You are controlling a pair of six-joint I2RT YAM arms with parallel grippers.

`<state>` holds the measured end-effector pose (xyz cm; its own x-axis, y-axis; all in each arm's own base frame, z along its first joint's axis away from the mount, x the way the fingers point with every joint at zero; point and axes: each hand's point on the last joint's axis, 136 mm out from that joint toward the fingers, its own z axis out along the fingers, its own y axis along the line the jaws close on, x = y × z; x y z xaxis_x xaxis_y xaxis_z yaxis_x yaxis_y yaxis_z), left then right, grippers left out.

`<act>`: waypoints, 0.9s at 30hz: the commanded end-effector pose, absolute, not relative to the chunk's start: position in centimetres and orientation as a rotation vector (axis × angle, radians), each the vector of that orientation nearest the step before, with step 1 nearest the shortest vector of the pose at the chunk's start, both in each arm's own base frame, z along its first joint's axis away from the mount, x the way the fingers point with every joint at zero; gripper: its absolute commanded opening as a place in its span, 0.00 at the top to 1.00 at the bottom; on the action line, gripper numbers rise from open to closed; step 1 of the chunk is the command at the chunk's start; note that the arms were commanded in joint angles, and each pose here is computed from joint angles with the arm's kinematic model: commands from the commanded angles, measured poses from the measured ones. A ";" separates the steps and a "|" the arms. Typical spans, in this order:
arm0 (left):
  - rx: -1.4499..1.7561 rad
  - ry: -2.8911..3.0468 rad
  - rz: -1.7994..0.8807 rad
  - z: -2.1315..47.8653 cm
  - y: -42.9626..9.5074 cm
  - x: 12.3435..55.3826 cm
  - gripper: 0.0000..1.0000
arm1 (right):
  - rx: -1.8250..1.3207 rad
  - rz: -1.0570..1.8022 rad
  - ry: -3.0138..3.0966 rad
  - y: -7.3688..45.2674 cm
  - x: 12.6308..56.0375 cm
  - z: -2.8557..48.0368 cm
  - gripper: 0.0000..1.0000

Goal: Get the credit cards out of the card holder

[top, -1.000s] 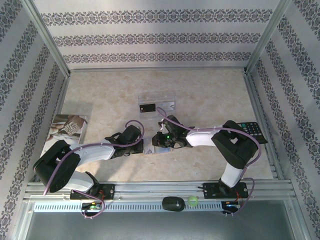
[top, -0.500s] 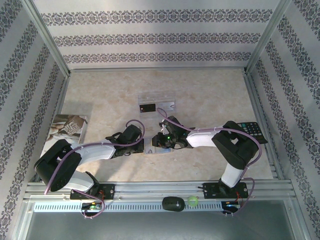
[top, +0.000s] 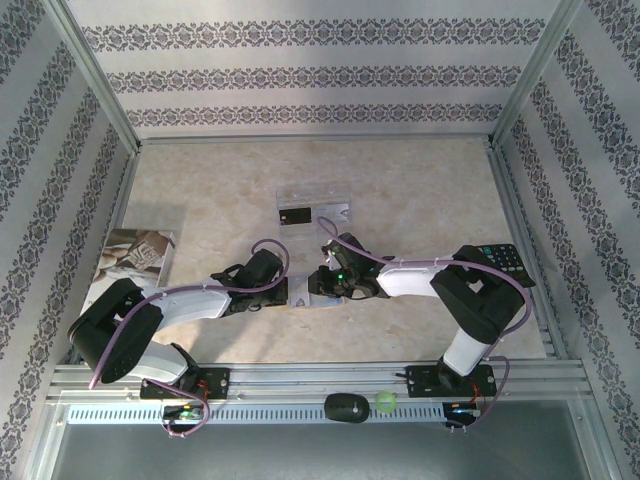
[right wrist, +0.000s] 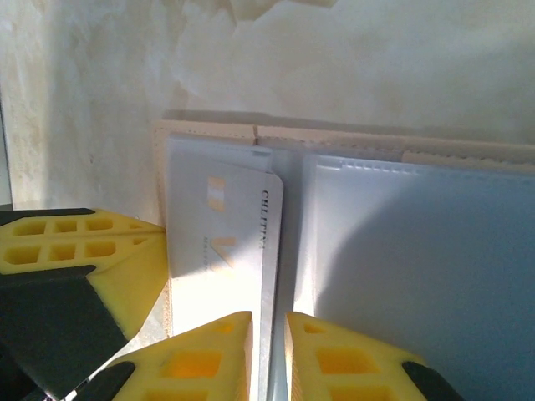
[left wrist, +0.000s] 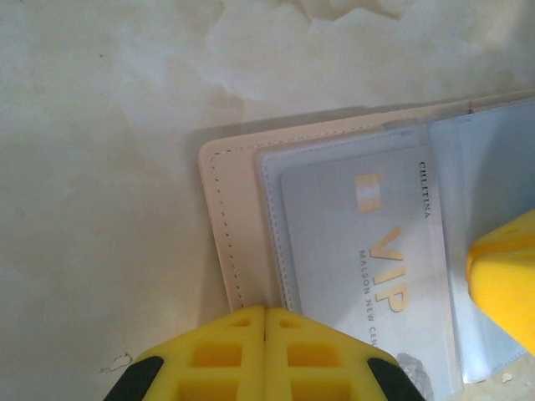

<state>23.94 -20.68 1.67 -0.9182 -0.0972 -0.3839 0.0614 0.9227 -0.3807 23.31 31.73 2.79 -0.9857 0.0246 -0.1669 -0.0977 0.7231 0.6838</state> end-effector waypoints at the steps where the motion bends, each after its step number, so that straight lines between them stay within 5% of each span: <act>1: -0.032 2.785 -0.463 -1.3 -18.9 22.1 1.00 | -0.058 1.120 2.766 32.1 23.7 2.6 0.81; 13: -0.039 2.789 -0.481 -1.6 -19.1 22.1 1.00 | -0.046 1.163 2.777 32.7 23.5 2.2 0.80; 23: -0.048 2.789 -0.479 -1.6 -18.9 22.1 1.00 | -0.016 1.147 2.761 32.0 23.7 2.2 1.00; 27: -0.053 2.792 -0.477 -1.7 -18.7 22.0 1.00 | 0.026 1.106 2.749 30.9 23.8 2.1 1.00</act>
